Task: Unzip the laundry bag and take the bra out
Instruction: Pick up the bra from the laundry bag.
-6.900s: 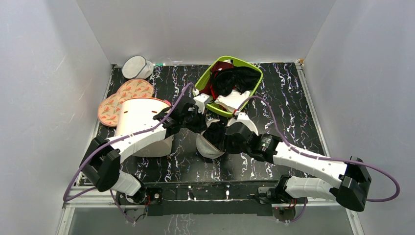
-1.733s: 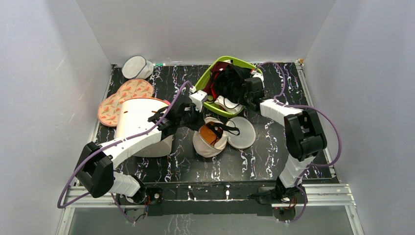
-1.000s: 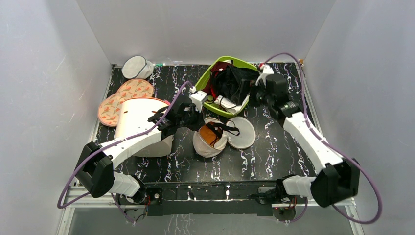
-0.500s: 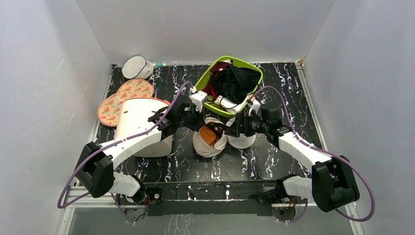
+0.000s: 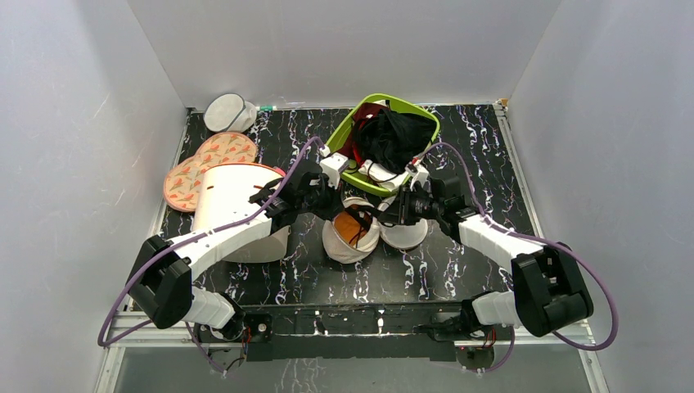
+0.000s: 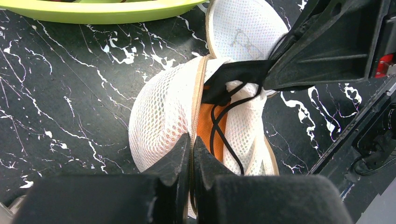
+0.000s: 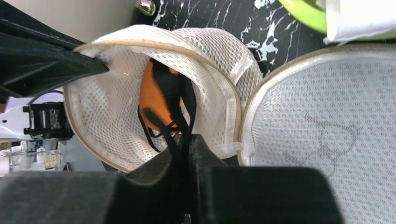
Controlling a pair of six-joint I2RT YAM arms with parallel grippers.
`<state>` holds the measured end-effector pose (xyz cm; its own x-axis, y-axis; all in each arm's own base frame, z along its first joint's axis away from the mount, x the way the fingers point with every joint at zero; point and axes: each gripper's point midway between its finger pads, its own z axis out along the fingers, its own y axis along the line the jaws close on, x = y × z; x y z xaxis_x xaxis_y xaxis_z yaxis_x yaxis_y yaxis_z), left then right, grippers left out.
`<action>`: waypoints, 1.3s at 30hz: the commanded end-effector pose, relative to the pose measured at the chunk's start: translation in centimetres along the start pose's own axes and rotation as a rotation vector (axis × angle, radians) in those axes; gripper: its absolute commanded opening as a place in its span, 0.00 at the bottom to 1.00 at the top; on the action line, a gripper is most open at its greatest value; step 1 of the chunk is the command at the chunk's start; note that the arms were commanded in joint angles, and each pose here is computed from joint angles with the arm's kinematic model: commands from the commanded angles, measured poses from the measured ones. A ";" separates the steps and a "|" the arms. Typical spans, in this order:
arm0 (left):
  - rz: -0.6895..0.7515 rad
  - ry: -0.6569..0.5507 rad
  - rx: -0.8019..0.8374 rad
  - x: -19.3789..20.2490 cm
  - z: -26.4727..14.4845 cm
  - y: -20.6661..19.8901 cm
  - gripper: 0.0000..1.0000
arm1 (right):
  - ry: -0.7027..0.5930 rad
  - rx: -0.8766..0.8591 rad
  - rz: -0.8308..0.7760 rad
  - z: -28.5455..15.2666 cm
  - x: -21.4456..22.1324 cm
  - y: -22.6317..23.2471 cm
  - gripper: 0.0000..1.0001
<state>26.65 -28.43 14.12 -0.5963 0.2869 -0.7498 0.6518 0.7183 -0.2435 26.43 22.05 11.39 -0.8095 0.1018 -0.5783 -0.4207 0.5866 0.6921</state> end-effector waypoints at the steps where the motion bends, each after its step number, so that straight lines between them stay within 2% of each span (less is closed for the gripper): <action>1: 0.003 -0.025 0.024 -1.1 -0.4 -0.8 0.00 | -0.076 -0.069 -0.069 -0.8 -3.6 3.5 0.01; 12: 0.002 -0.018 0.015 -1.0 -0.3 -0.6 0.00 | -0.112 -0.281 -0.149 -4.4 -6.5 12.1 0.00; 17: 0.002 -0.019 0.017 -1.1 -0.3 -0.7 0.00 | -0.190 -0.395 -0.189 -7.2 -7.9 16.4 0.00; 24: 0.000 -0.012 0.029 -0.9 -0.1 -0.8 0.00 | -0.238 -0.492 -0.172 -8.6 -9.2 19.2 0.00; 27: 0.000 -0.010 0.038 -0.9 0.0 -1.0 0.00 | -0.236 -0.590 -0.143 -8.9 -9.4 21.1 0.00; 32: -0.005 0.004 0.041 -0.7 0.2 -1.0 0.00 | -0.293 -0.743 -0.188 -10.9 -11.2 25.8 0.00; 36: -0.006 0.012 0.050 -0.6 0.3 -1.1 0.00 | -0.355 -0.715 -0.240 -12.3 -13.8 28.2 0.00; 39: -0.006 0.010 0.050 -0.6 0.2 -1.2 0.00 | -0.415 -0.604 -0.279 -13.2 -16.1 28.8 0.00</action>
<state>26.33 -28.75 12.84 -0.6225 0.3063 -0.7202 0.6533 0.7101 -0.2627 22.06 27.94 39.59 -0.6457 0.2899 -0.7065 -0.7307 0.0344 0.6819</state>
